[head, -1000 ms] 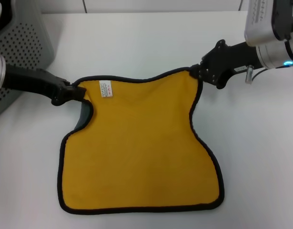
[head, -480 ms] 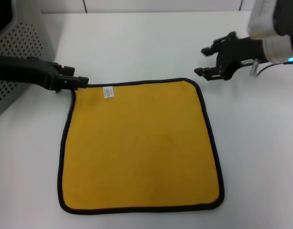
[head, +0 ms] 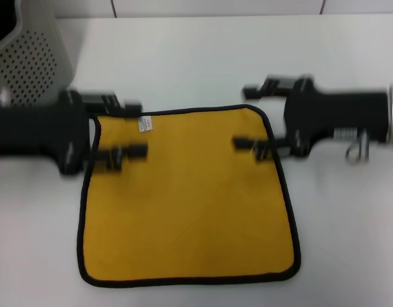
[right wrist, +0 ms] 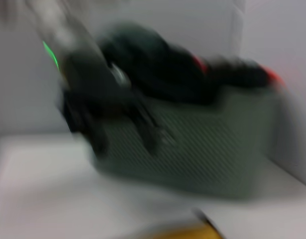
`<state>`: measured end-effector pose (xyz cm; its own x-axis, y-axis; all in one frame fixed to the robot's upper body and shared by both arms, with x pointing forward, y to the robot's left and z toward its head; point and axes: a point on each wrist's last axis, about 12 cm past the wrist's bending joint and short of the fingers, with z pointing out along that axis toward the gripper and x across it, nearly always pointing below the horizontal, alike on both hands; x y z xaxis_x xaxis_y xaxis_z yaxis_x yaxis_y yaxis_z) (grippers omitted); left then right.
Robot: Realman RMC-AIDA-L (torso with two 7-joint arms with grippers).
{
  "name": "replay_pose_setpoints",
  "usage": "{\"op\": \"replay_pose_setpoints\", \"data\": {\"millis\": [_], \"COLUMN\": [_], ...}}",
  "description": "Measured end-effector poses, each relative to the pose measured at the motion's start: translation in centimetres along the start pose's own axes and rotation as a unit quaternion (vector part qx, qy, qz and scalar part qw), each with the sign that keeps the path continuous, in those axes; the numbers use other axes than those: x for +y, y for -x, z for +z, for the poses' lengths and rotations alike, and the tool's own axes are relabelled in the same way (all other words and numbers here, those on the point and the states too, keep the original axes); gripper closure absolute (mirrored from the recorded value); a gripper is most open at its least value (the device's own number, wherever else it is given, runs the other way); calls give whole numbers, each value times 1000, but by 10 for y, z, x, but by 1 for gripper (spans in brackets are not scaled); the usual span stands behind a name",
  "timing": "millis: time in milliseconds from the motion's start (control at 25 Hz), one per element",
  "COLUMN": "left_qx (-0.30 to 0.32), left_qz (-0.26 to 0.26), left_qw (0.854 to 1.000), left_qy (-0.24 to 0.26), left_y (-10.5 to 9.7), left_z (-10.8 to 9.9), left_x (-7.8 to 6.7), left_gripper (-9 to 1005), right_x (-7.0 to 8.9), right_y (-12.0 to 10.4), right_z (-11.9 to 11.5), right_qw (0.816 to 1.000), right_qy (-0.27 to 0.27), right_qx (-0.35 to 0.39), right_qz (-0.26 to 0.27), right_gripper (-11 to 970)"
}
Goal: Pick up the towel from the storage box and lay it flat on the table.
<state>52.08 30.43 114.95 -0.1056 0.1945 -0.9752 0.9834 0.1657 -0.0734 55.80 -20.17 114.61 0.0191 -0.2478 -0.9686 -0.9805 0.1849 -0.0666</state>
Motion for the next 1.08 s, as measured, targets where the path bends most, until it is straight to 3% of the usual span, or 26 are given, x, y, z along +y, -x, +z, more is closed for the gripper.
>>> {"op": "replay_pose_setpoints", "data": {"millis": [120, 280, 600, 1080], "left_qx": [-54, -67, -75, -73], "left_qz": [40, 30, 18, 16], "left_qw": [997, 996, 996, 997], "left_qy": [-37, -42, -34, -31], "left_y": [-18, -32, -35, -37], "left_z": [4, 2, -5, -9], "left_x": [-18, -25, -28, -30], "left_gripper": [391, 391, 391, 391], "right_x": [23, 36, 40, 43], "right_y": [-17, -22, -24, -27], "right_z": [10, 22, 34, 32], "right_qw": [995, 989, 985, 983], "right_qy": [50, 92, 127, 130], "right_qx": [-74, -99, -90, -95], "right_qz": [42, 62, 77, 84], "right_gripper": [171, 133, 132, 132]}}
